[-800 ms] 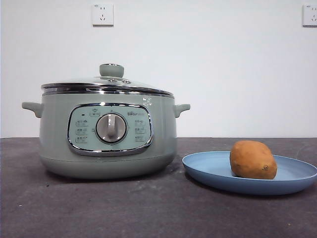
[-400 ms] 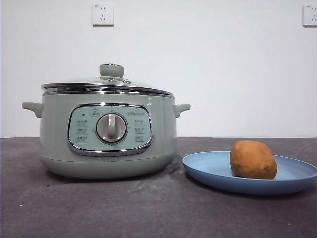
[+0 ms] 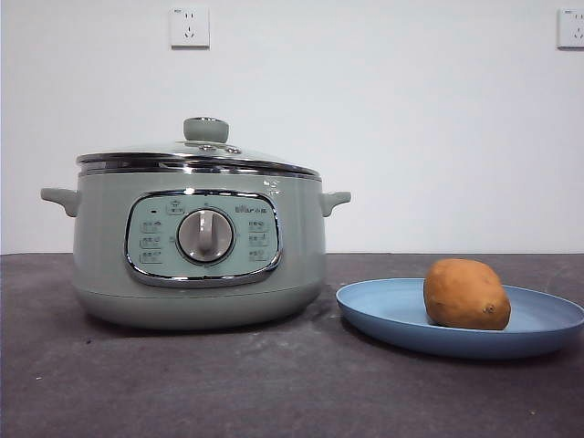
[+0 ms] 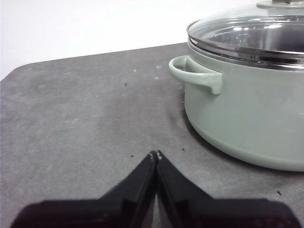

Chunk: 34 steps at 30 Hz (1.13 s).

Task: Take the potato out from the steamer,put the potato on the plate,close the lid

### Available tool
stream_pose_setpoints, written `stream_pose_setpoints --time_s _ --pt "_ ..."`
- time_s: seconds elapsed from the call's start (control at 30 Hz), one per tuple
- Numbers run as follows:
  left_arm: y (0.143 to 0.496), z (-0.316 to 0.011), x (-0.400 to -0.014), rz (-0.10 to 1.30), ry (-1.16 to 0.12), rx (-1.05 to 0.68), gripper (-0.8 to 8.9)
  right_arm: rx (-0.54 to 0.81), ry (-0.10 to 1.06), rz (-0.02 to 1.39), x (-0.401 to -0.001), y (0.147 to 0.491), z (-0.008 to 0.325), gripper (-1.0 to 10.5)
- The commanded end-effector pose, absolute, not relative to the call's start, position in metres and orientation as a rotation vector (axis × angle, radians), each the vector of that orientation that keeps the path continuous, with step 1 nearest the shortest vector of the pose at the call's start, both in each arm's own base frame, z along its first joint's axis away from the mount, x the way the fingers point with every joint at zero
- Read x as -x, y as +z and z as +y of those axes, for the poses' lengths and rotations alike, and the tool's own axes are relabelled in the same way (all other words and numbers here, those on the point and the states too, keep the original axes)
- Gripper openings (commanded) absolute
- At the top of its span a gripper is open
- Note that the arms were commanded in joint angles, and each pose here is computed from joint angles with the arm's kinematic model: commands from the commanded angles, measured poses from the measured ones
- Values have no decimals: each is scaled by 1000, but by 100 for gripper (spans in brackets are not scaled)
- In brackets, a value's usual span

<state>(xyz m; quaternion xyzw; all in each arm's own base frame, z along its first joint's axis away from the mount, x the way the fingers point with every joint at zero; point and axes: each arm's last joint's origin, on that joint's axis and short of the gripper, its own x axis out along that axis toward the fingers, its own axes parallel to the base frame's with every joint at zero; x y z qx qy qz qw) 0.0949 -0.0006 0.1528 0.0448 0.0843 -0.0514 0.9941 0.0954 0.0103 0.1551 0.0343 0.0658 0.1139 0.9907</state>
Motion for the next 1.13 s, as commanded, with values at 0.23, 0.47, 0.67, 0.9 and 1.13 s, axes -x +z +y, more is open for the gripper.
stream_pose_setpoints --time_s 0.23,0.47,0.67,0.9,1.13 --pt "148 -1 -95 188 -106 -84 -4 -138 220 174 -95 150 10 1" --pt "148 -1 -95 188 -106 -84 -3 -139 220 174 -95 150 10 1" --pt "148 -1 -95 188 -106 -84 -4 -139 220 174 -95 150 10 1" --pt "148 0 -95 188 -106 -84 -3 -139 220 174 -95 150 10 1" --pt "148 -1 -95 188 -106 -84 -3 -139 220 174 -95 150 10 1"
